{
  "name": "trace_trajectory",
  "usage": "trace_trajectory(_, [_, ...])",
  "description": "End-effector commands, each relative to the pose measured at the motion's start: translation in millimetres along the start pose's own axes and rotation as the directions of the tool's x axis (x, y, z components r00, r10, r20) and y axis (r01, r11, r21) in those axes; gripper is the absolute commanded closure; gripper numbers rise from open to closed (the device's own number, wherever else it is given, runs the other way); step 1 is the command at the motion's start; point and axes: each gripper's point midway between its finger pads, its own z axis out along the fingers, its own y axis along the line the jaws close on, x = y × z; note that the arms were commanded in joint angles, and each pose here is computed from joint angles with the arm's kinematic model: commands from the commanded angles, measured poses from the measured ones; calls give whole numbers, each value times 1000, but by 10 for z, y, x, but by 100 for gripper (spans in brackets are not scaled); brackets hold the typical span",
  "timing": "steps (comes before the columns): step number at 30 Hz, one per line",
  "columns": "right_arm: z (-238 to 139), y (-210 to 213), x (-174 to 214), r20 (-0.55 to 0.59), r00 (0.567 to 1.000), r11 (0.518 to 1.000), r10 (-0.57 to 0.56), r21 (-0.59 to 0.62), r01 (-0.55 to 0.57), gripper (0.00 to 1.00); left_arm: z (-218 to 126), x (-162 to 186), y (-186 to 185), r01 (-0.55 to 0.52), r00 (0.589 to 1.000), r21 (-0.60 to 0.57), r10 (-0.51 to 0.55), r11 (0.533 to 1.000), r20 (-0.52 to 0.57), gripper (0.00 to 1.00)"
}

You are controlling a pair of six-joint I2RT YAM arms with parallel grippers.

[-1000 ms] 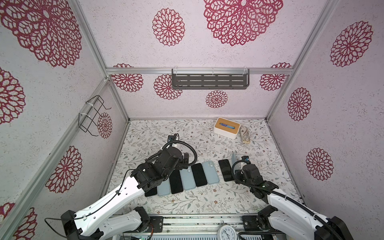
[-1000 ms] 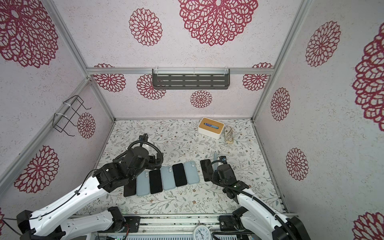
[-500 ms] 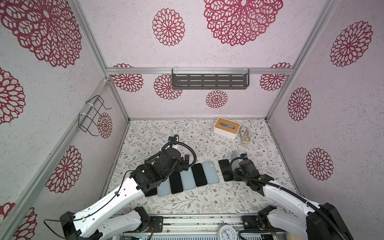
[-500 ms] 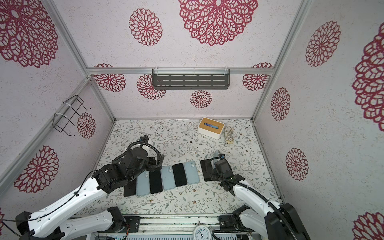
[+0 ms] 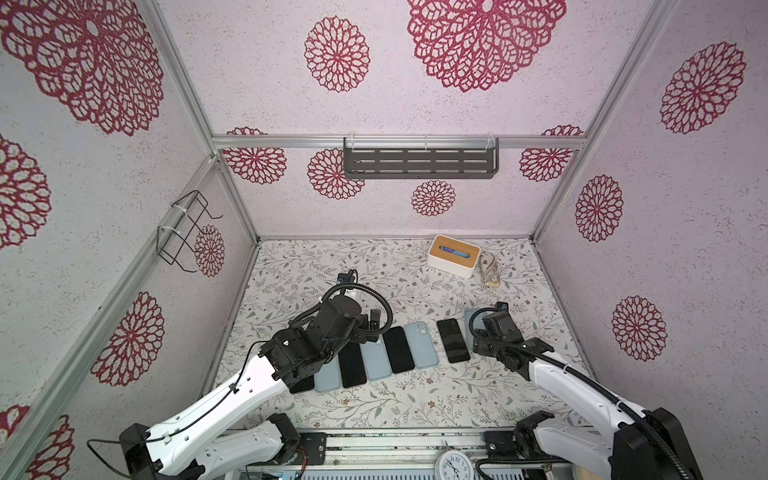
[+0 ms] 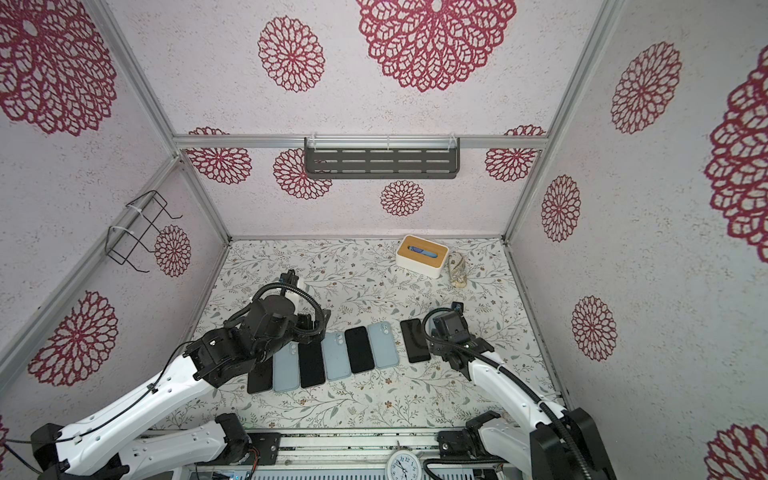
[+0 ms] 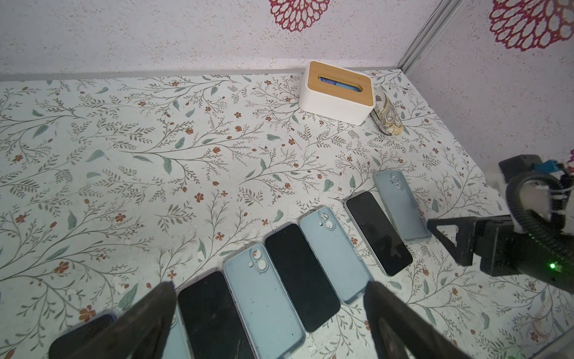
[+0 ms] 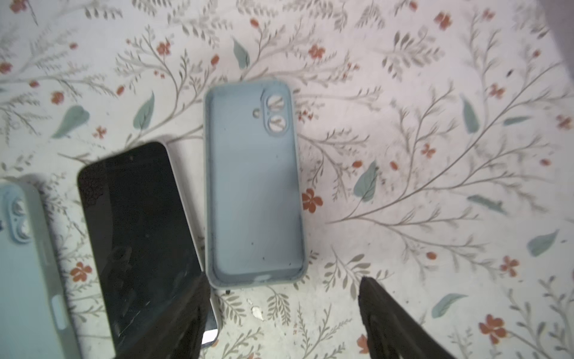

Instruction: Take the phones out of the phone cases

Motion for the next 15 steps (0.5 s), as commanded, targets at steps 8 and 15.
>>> trace_trajectory(8, [316, 252, -345, -33, 996, 994, -86, -74, 84, 53, -25, 12, 49, 38, 999, 9, -38, 999, 22, 1])
trace_trajectory(15, [666, 326, -245, -111, 983, 989, -143, -61, 137, 73, -50, 104, 125, 55, 998, -7, -55, 998, 15, 1])
